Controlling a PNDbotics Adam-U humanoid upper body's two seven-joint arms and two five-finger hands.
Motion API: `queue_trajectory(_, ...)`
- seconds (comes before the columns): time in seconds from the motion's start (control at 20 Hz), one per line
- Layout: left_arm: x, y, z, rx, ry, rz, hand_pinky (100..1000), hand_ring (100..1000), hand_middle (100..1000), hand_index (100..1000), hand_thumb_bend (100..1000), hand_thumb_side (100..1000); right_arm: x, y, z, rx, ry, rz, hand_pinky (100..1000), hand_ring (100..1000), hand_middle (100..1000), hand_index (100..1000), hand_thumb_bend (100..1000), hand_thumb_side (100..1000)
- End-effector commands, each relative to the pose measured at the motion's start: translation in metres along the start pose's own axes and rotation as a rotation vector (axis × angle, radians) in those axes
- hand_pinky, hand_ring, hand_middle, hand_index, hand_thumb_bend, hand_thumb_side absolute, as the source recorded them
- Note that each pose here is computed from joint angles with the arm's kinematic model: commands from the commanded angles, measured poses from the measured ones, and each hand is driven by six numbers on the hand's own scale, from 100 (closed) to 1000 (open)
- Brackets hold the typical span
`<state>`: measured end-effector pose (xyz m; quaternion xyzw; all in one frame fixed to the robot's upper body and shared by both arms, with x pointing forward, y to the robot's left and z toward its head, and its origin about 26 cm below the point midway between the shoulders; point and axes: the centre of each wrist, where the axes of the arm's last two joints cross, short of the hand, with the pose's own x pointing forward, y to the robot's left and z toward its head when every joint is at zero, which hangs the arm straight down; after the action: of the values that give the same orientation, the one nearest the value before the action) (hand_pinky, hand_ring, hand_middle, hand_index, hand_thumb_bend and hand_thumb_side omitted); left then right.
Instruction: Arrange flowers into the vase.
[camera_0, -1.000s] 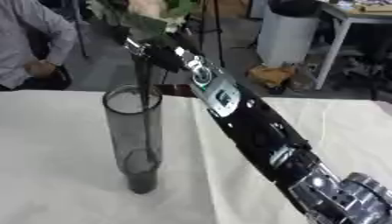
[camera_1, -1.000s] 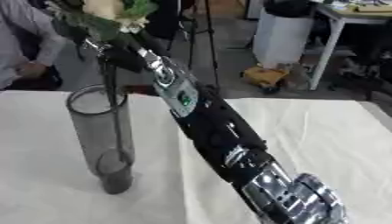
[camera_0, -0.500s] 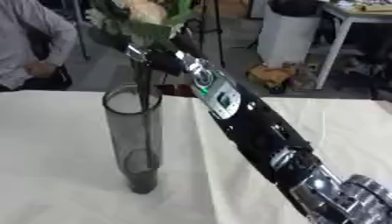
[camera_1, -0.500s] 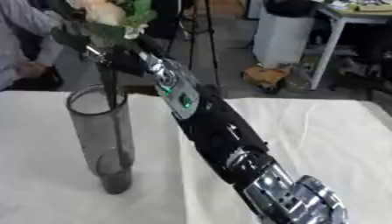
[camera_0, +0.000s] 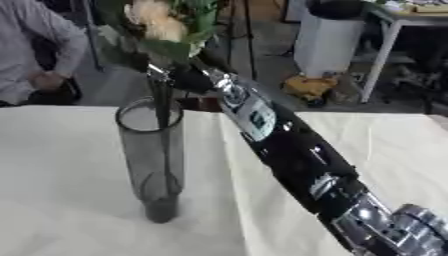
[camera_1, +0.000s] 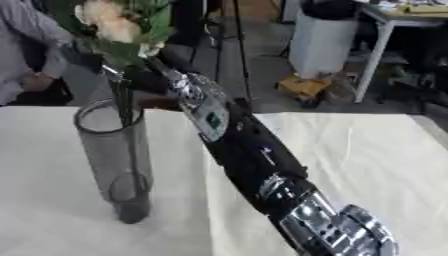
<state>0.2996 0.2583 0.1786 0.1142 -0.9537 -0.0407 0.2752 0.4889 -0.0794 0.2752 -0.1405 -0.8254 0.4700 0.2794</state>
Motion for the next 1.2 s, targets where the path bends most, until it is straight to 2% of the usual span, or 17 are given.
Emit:
queue_trajectory(0.05, 0.006, 0.000, -0.005, -0.003, -0.025, 0.006, 533, 602, 869, 908, 100, 1000, -0.003, -0.017, 0.002, -0.010, 0.003, 0.032, 731, 938, 412, 720, 532, 1000)
queue_trajectory(0.5, 0.006, -0.001, -0.005, -0.005, -0.027, 0.009, 532, 602, 870, 909, 100, 1000, -0.009, -0.018, 0.007, 0.045, 0.021, 0.068, 774, 970, 468, 774, 547, 1000)
queue_trajectory(0.8, 0.006, -0.001, -0.006, -0.006, -0.028, 0.010, 532, 603, 871, 909, 100, 1000, -0.010, -0.021, 0.008, 0.143, 0.028, 0.126, 851, 1000, 610, 894, 575, 1000)
queue_trajectory(0.85, 0.006, -0.001, -0.006, -0.006, -0.028, 0.010, 532, 603, 871, 909, 100, 1000, -0.010, -0.021, 0.008, 0.163, 0.028, 0.138, 869, 1000, 658, 924, 587, 1000)
queue_trajectory(1.2, 0.006, -0.001, -0.006, -0.006, -0.028, 0.010, 532, 603, 871, 909, 100, 1000, -0.011, -0.030, 0.008, 0.299, 0.026, 0.207, 929, 1000, 795, 1000, 668, 1000)
